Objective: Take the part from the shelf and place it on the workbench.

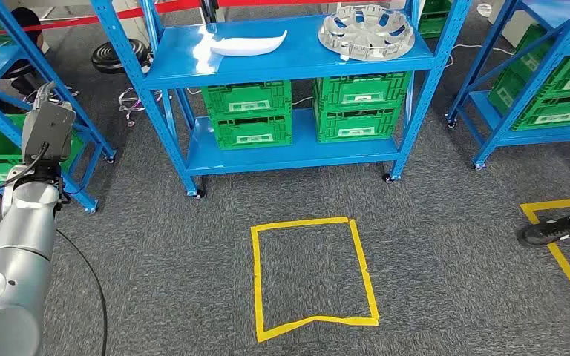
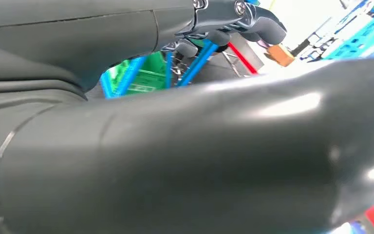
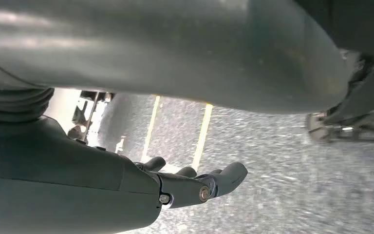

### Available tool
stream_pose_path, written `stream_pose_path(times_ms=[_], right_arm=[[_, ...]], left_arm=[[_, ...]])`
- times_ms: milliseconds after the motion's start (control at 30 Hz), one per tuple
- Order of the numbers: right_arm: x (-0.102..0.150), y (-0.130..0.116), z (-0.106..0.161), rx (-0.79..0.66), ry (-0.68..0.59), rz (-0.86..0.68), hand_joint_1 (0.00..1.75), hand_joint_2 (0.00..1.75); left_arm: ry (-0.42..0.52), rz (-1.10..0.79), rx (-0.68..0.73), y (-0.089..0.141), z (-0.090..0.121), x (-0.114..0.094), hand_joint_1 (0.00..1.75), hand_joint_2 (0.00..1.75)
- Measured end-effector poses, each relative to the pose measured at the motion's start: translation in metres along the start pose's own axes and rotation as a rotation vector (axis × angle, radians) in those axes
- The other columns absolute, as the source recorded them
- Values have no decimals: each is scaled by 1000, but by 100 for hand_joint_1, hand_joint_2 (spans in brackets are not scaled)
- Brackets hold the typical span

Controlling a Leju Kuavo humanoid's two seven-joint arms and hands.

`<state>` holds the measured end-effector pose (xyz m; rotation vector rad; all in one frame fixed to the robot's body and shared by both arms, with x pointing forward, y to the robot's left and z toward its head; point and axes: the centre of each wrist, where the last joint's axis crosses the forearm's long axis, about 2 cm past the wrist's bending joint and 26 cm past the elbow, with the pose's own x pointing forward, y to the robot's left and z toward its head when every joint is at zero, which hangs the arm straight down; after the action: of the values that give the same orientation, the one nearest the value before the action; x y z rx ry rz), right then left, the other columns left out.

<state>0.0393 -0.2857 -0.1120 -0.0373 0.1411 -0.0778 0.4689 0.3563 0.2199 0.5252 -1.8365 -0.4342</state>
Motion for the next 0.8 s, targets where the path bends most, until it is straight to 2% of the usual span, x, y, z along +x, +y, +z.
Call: stream_pose_path(times_ms=[167, 333, 667, 800], right_arm=[[0, 3, 0, 9, 1, 2, 0, 0], [6, 2, 2, 9, -14, 0, 0, 0], [-10, 1, -2, 11, 10, -12, 0, 0], [-3, 1, -1, 10, -3, -7, 0, 0]], left_arm=[[5, 1, -8, -2, 5, -4, 0, 0], [-58, -2, 6, 3, -5, 9, 0, 0], [-73, 31, -94, -31, 20, 0, 0, 0], [-151, 46, -123, -37, 17, 16, 0, 0]])
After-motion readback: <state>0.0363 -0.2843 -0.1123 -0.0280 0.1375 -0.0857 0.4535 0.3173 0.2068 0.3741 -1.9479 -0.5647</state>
